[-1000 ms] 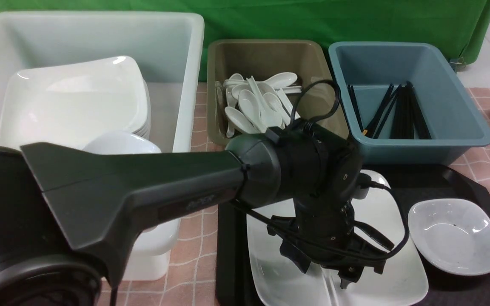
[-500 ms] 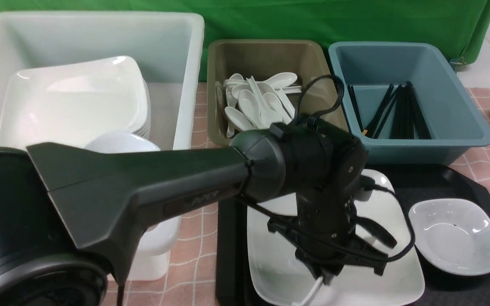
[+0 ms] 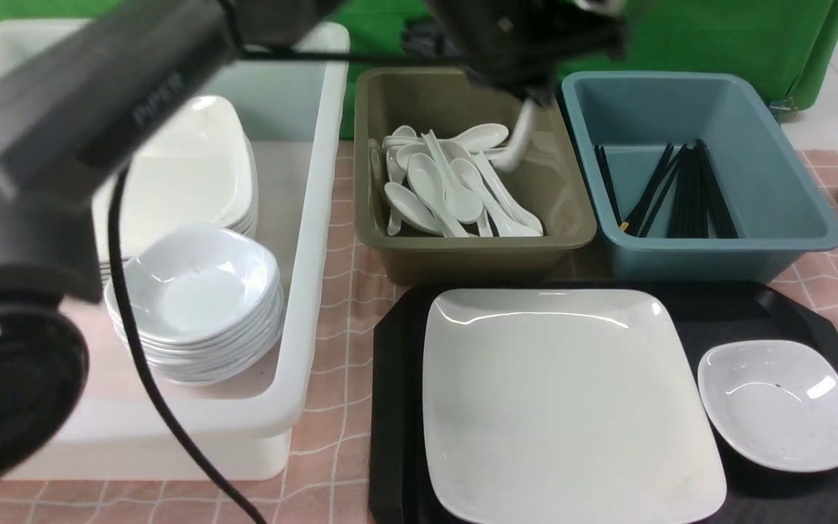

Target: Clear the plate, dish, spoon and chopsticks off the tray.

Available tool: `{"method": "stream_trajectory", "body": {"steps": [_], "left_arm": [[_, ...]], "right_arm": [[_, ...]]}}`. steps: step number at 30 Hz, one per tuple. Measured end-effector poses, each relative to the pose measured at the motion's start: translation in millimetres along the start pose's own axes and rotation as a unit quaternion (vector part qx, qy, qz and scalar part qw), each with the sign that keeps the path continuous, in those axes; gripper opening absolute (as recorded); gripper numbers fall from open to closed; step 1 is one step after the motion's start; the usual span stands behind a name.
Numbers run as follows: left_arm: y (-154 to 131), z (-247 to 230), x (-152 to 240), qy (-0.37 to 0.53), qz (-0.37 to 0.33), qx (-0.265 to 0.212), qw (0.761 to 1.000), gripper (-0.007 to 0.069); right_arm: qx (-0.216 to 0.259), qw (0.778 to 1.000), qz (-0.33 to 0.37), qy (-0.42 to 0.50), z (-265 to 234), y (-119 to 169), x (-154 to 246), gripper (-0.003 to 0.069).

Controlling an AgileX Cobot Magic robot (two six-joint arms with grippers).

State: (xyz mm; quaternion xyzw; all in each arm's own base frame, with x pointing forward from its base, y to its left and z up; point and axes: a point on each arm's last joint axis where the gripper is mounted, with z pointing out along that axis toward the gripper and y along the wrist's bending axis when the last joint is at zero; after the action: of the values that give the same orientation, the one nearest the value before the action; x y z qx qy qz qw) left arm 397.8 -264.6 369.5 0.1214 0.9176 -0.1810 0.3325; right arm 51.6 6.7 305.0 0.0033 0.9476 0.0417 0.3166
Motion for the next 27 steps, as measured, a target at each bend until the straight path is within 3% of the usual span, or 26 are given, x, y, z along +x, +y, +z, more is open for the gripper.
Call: {"method": "stream_trajectory", "body": {"steps": [4,8,12,17,20,24,26,27], "left_arm": [[42.3,30.0,-6.4,0.007,-0.038,-0.005,0.999,0.0037],[63.6,60.3,-2.0,0.017,-0.044,-0.016,0.999,0.0072],[70.9,78.2,1.2,0.015,-0.037,-0.019,0.999,0.0169],[72.1,85.2,1.4,0.006,-0.026,-0.018,0.999,0.0391],[72.0,80.9,2.1,0.016,-0.024,-0.02,0.999,0.0447],[67.9,55.1,-0.7,0.035,-0.004,-0.021,0.999,0.0379],[63.6,33.2,-5.2,0.034,0.016,-0.019,0.999,0.0313],[59.3,10.0,-9.9,0.027,0.038,-0.016,0.999,0.0232]], "right_arm": [[0.0,1.0,0.003,0.0,0.0,0.0,0.0,0.0137],[0.0,1.0,0.003,0.0,0.0,0.0,-0.1,0.0141],[0.0,1.0,0.003,0.0,0.0,0.0,-0.1,0.0146],[0.0,1.0,0.003,0.0,0.0,0.0,-0.1,0.0153],[0.0,1.0,0.001,0.0,0.0,0.0,-0.1,0.0155],[-0.003,0.999,-0.033,0.009,2.8,0.9,-2.1,0.0156],[-0.006,0.998,-0.053,0.024,7.7,2.1,-5.5,0.0156],[-0.015,0.997,-0.061,0.044,14.4,4.4,-10.0,0.0158]]}}
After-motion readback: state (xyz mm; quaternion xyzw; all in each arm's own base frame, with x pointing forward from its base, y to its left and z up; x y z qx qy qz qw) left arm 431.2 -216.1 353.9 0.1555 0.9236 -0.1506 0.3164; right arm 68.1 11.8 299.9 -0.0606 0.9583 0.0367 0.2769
